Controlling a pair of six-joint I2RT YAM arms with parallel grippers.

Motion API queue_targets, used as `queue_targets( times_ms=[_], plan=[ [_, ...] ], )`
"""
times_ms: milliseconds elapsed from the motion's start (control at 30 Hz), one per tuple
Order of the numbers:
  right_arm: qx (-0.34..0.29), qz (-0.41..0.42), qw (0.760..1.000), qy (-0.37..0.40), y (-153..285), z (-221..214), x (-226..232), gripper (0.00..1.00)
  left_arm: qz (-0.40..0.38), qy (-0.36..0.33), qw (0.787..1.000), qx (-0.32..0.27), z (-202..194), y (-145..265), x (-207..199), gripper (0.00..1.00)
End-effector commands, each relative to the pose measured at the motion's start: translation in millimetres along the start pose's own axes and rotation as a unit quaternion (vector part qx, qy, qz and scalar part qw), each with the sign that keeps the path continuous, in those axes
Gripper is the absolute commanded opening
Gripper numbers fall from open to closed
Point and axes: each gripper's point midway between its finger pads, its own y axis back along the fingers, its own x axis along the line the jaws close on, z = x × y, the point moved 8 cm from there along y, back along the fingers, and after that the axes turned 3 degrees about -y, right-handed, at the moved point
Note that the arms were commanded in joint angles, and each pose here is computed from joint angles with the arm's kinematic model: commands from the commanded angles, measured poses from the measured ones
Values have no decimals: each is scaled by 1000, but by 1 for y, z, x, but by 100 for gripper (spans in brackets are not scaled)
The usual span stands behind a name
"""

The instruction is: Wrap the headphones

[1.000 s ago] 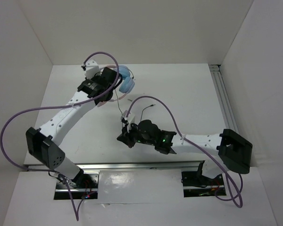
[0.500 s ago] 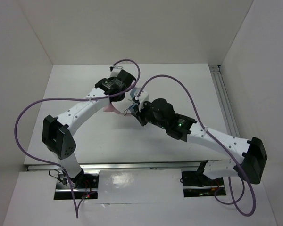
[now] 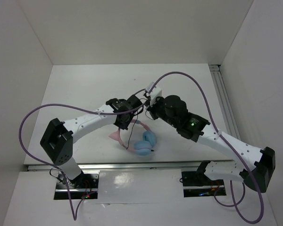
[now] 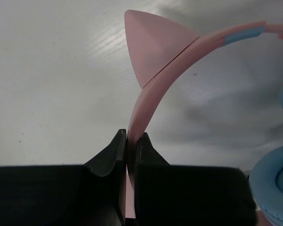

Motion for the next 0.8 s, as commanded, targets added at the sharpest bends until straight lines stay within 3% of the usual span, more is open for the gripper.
queue_targets(
  times_ms=[0,433,767],
  plan=[
    [-8,-60,998,4,1,8,-25,0,-61,-14,996,-61,0,36,-11,0],
    [-20,-80,996,-36,-4,-7,-73,0,-197,-56,967,-153,-45,117,-20,0],
    [-14,-75,994,-73,-19,-31,-93,0,-159,-23,968,-192,-43,153,5,0]
  ],
)
